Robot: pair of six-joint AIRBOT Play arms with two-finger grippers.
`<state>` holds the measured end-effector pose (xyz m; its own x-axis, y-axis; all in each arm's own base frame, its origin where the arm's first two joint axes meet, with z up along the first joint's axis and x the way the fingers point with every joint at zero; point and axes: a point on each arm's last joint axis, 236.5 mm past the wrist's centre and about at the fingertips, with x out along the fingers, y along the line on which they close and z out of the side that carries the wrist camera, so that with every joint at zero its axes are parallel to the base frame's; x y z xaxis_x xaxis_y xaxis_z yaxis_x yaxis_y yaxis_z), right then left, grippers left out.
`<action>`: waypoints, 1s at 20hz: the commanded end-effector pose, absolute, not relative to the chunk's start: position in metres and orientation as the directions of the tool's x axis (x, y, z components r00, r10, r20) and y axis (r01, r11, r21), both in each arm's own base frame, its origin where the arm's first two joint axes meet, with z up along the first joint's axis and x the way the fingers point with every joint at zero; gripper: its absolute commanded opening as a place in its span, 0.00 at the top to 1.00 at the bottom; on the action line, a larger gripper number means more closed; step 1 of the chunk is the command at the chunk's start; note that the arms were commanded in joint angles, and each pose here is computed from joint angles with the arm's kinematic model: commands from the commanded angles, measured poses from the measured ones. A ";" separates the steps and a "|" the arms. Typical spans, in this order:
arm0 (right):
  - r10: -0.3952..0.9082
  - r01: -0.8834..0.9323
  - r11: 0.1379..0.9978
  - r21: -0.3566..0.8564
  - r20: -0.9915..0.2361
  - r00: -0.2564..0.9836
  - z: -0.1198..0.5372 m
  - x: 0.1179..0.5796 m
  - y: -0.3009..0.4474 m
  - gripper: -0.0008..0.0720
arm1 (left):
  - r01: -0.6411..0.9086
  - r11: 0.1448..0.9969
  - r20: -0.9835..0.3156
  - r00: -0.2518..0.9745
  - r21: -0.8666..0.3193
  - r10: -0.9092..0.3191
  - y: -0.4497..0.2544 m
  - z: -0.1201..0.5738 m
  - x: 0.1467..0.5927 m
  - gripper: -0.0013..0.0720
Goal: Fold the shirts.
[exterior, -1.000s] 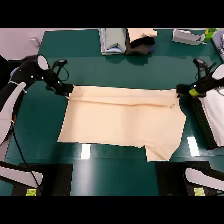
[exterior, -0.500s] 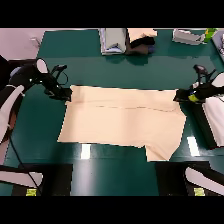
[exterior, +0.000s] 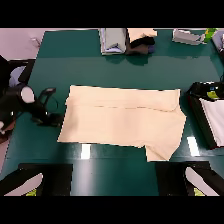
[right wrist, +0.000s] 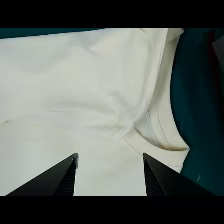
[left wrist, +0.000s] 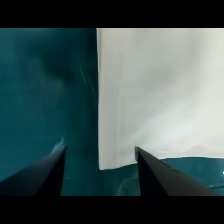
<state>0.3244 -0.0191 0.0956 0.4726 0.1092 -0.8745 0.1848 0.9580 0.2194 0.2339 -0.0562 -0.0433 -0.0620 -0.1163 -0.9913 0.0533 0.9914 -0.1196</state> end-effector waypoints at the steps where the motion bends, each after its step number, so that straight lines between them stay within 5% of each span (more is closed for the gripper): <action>1: 0.118 0.168 0.961 0.219 -0.877 0.466 0.097 0.321 -0.013 0.34 | -0.010 0.985 -0.979 -0.113 -0.173 -0.173 -0.066 -0.073 0.193 0.28; 7: 0.172 0.080 0.972 0.221 -0.901 0.398 0.078 0.326 0.021 0.34 | -0.043 0.971 -0.963 -0.123 -0.235 -0.238 -0.081 -0.087 0.184 0.28; 8: 0.178 0.068 0.973 0.221 -0.904 0.388 0.075 0.326 0.026 0.34 | -0.032 0.969 -0.961 -0.123 -0.246 -0.248 -0.083 -0.086 0.184 0.34; 11: 0.182 0.070 0.973 0.221 -0.914 0.362 0.072 0.319 0.030 0.34 | 0.023 0.962 -0.954 -0.136 -0.272 -0.266 -0.088 -0.084 0.180 0.95; 17: 0.164 0.261 0.948 0.181 -0.983 0.086 0.009 0.202 -0.004 0.34 | 0.086 0.956 -0.960 0.005 -0.279 -0.280 -0.091 -0.049 0.218 0.95; 19: 0.191 0.331 0.926 0.184 -0.982 0.011 -0.016 0.165 -0.004 0.16 | 0.090 0.956 -0.958 0.036 -0.280 -0.285 -0.092 -0.043 0.225 0.95; 20: 0.207 0.353 0.917 0.187 -0.978 -0.021 -0.027 0.150 -0.001 0.16 | 0.091 0.956 -0.958 0.042 -0.280 -0.285 -0.092 -0.043 0.227 0.95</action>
<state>0.2029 -0.0034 0.0035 0.1003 0.1698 -0.9804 0.2724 0.9430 0.1912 0.2153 -0.0906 -0.0521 -0.0062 -0.2774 -0.9607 0.0754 0.9579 -0.2770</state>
